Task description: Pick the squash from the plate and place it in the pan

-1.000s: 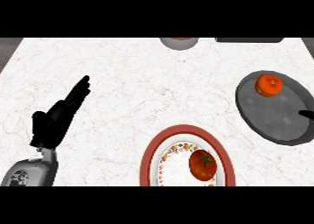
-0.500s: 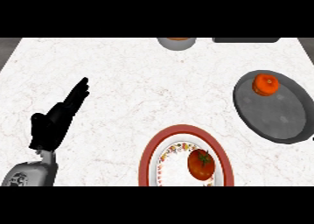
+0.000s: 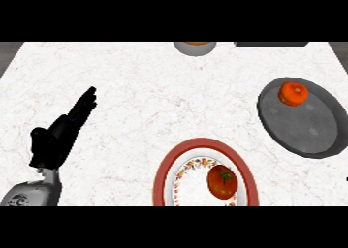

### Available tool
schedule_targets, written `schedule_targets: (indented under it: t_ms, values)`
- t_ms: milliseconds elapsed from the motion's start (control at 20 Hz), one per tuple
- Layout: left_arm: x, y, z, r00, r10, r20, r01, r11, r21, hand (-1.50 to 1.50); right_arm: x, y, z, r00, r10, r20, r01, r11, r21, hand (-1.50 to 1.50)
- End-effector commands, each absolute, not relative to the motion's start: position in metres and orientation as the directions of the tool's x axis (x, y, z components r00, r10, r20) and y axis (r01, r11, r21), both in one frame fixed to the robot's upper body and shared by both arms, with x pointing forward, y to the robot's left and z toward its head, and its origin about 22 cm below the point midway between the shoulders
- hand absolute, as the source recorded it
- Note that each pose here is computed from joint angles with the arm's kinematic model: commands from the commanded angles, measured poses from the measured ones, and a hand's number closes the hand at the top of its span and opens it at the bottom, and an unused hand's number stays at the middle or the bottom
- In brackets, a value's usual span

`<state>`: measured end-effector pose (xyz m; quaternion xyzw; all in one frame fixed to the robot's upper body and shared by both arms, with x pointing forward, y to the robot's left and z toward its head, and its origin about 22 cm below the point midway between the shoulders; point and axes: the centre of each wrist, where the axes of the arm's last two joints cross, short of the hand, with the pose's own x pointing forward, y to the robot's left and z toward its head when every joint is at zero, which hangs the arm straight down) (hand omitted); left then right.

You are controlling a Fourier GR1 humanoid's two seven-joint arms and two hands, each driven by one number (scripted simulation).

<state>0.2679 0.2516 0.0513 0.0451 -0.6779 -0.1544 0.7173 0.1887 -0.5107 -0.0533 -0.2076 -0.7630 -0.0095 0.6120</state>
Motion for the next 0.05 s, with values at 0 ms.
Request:
schedule_targets:
  t_ms: [0]
  values:
    - [0.2710, 0.2470, 0.0646, 0.027, -0.289, 0.957, 0.161, 0.946, 0.281, 0.00, 0.1576, -0.5126, -0.0673, -0.226, 0.294, 0.929, 0.303, 0.927, -0.219, -1.50]
